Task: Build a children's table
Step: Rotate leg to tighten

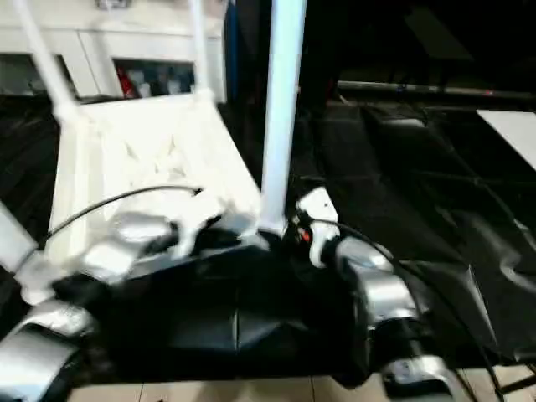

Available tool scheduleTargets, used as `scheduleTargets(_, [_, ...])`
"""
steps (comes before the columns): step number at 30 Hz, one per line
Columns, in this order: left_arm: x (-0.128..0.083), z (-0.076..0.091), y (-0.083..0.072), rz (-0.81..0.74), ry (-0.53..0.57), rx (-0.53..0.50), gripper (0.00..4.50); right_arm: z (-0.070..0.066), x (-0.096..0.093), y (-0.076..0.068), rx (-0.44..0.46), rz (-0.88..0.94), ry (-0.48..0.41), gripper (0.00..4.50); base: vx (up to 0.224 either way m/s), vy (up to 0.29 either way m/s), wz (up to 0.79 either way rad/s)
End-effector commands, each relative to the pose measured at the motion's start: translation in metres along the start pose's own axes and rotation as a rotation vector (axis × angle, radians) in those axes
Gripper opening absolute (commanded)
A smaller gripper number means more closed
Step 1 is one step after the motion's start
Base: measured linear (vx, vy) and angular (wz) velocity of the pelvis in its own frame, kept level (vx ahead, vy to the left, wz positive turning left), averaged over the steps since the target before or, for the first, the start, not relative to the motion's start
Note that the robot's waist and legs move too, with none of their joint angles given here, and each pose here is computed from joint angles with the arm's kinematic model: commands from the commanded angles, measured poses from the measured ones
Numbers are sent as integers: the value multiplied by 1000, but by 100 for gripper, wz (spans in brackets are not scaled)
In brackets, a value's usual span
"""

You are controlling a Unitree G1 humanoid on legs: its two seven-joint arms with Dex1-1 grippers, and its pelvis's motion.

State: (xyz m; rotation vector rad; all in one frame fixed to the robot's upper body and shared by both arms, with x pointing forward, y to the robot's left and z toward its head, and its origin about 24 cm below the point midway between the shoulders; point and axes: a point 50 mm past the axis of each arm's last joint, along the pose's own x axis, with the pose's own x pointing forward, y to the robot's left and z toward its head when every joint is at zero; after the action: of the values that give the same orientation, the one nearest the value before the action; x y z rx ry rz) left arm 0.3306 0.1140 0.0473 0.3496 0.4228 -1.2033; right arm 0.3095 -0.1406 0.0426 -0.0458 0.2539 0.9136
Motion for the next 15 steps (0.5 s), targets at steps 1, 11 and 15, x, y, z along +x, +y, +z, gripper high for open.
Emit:
scheduleTargets(1, [4,5,-12,-110,-85,-7,0,5,2,8,-9,97,-11,353,0,0,0])
scheduleTargets(11, [-16,0,-21,-231,-72,-8,0,5,-4,16,-7,287,7,303,0,0,0])
scheduleTargets(15, [-17,0,-21,-228,-69,-14,0,5,-5,16,-7,297,11,266,0,0,0])
